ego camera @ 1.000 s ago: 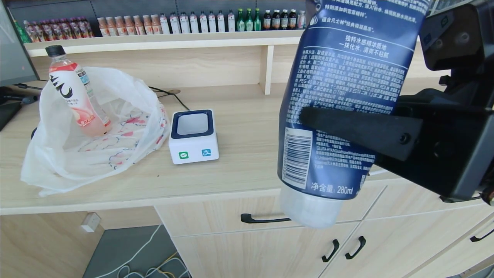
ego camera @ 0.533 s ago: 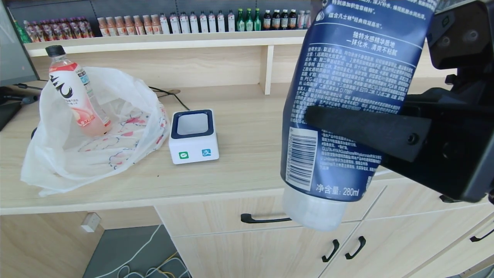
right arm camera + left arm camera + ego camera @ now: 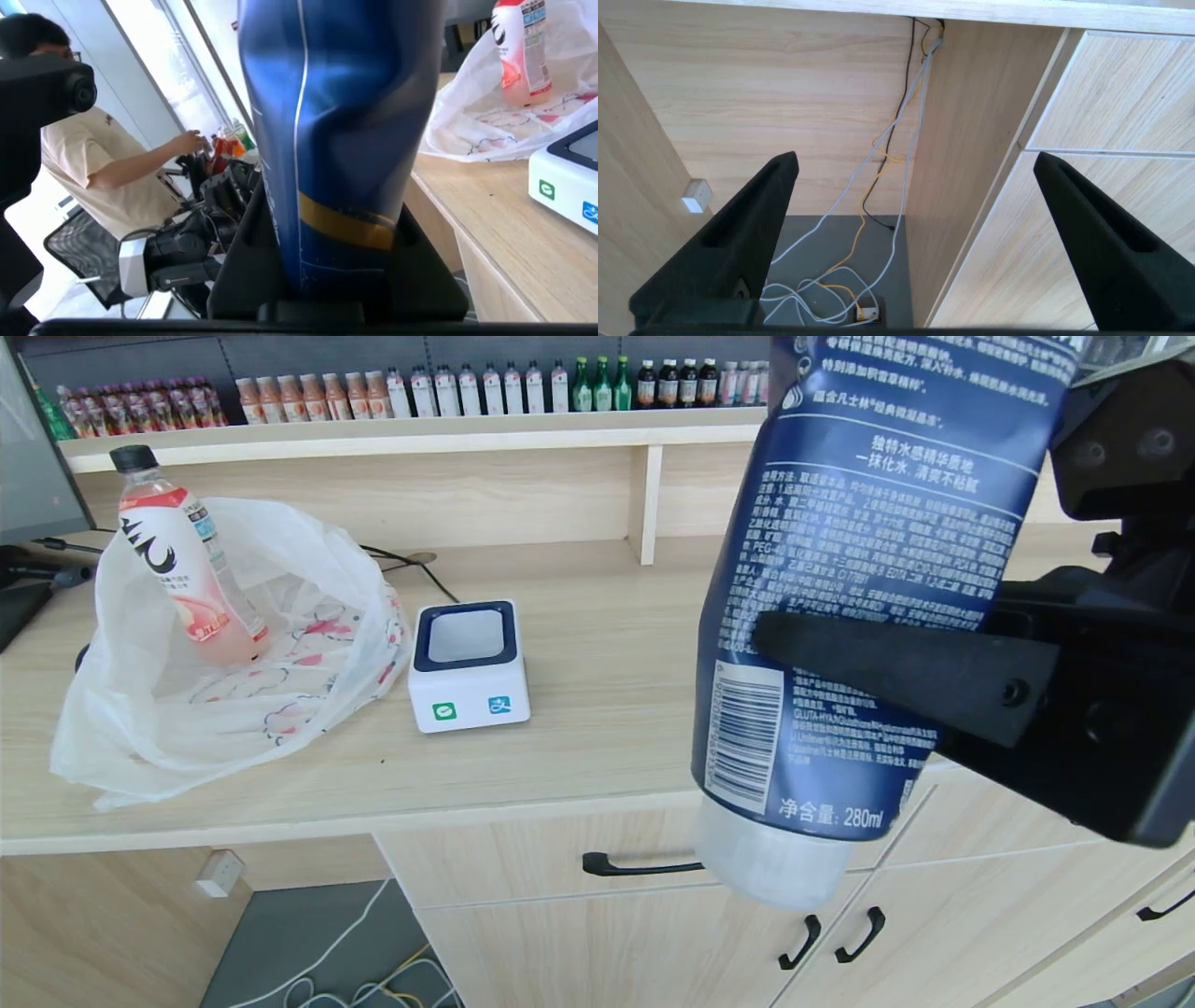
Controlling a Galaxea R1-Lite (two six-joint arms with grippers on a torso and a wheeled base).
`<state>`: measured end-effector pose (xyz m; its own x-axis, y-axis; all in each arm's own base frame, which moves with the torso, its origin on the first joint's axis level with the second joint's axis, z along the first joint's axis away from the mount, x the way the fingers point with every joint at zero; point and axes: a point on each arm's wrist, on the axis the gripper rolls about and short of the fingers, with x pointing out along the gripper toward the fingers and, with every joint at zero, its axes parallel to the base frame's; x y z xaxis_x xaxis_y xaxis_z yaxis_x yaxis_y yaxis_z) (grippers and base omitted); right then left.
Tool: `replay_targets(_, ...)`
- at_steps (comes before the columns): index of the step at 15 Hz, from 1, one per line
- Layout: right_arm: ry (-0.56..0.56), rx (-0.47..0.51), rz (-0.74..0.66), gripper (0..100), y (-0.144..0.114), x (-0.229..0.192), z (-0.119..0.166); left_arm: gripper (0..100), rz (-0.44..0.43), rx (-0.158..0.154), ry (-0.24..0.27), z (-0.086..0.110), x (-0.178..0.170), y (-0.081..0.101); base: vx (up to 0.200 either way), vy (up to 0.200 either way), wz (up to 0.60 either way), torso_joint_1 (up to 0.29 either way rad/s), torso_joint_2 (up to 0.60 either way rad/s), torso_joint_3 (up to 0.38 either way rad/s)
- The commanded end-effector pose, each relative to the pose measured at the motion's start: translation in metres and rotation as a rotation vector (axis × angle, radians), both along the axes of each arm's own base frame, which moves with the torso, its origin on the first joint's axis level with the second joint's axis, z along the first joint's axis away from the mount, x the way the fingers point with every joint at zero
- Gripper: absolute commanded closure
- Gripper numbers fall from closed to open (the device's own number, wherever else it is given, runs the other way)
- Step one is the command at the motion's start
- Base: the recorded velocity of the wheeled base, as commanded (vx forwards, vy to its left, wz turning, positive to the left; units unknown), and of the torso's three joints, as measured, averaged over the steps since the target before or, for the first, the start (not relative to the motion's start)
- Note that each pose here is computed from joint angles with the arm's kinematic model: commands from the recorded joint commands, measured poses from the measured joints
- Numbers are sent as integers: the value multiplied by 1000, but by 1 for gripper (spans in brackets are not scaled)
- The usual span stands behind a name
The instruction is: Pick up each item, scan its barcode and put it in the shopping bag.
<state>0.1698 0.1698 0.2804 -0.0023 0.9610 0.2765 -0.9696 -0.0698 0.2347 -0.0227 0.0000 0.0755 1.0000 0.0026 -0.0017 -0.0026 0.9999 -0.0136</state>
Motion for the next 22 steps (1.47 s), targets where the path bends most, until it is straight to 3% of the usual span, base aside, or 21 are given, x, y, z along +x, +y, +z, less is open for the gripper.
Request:
replay_targets(1, 8, -5, -26, 100, -13, -7, -8, 0, 1, 0, 0, 0, 0, 0, 0, 0, 0, 0, 0, 0)
replay_targets(7, 2, 10, -327, 100, -21, -7, -32, 0, 1, 0, 0, 0, 0, 0, 0, 0, 0, 0, 0, 0)
replay_targets(10, -45, -37, -557, 100, -27, -7, -50, 0, 1, 0, 0, 0, 0, 0, 0, 0, 0, 0, 0, 0)
replay_targets(14, -124, -108, -756, 100, -37, -14, -77, 0, 1, 0, 0, 0, 0, 0, 0, 0, 0, 0, 0, 0)
replay_targets(19, -144, -89, -970, 100, -40, -10, -76, 0, 1, 0, 0, 0, 0, 0, 0, 0, 0, 0, 0, 0)
replay_targets(22, -204, -33, -999, 100, -30, 1, -68, 0, -1, 0, 0, 0, 0, 0, 0, 0, 0, 0, 0, 0)
